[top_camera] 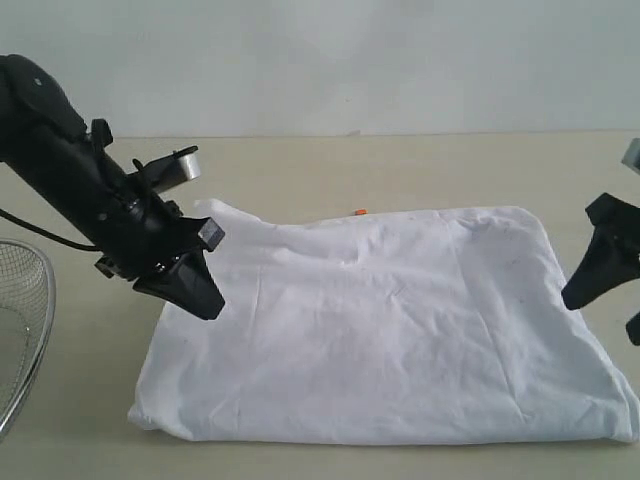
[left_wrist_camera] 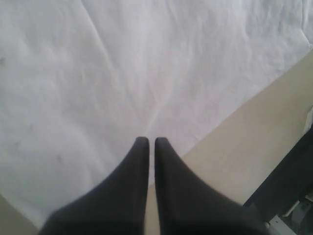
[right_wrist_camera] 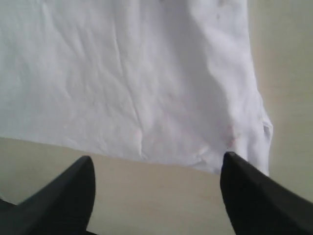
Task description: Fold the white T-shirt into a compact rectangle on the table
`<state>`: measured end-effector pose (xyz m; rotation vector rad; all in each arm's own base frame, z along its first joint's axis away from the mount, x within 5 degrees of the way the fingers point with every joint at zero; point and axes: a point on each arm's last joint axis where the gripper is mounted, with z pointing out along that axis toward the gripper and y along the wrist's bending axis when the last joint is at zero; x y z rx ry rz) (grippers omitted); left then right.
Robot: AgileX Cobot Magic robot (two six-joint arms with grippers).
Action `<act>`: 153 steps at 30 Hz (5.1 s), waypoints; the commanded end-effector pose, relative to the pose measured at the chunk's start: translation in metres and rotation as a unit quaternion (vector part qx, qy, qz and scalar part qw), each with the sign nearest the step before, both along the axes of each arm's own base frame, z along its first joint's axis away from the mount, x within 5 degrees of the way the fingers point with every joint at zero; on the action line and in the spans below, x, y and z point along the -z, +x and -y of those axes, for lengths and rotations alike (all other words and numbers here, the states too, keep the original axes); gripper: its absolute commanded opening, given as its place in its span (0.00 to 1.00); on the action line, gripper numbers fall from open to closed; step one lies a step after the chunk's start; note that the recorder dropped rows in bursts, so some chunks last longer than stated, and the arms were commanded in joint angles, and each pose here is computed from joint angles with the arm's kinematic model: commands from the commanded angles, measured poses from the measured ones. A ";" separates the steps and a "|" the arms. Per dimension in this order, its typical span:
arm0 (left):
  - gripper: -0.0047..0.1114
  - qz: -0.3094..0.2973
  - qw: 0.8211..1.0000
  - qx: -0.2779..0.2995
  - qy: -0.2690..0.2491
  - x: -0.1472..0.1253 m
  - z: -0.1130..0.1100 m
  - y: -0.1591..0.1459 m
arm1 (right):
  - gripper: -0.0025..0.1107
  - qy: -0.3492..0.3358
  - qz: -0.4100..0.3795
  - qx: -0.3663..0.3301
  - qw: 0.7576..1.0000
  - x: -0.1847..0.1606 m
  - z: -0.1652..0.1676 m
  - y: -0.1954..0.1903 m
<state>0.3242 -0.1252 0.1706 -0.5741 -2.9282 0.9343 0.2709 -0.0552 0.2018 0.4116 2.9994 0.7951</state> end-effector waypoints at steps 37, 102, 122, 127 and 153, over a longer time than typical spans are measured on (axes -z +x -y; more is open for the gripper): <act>0.08 0.014 1.000 0.018 0.017 0.000 -0.001 -0.003 | 0.59 0.046 -0.093 0.032 0.994 0.103 0.029 -0.013; 0.08 0.024 0.999 0.013 0.023 0.001 -0.002 -0.001 | 0.02 0.171 0.099 -0.064 0.978 0.059 -0.090 0.026; 0.08 0.025 0.999 0.011 0.039 0.002 -0.009 0.000 | 0.02 0.216 0.136 -0.095 0.962 0.051 -0.140 0.028; 0.08 0.020 0.998 0.006 0.061 0.004 -0.016 0.000 | 0.02 0.232 0.146 -0.091 0.957 0.048 -0.144 0.029; 0.08 0.019 0.996 0.006 0.090 0.006 -0.021 0.000 | 0.02 0.267 0.225 -0.164 0.922 -0.012 -0.221 0.059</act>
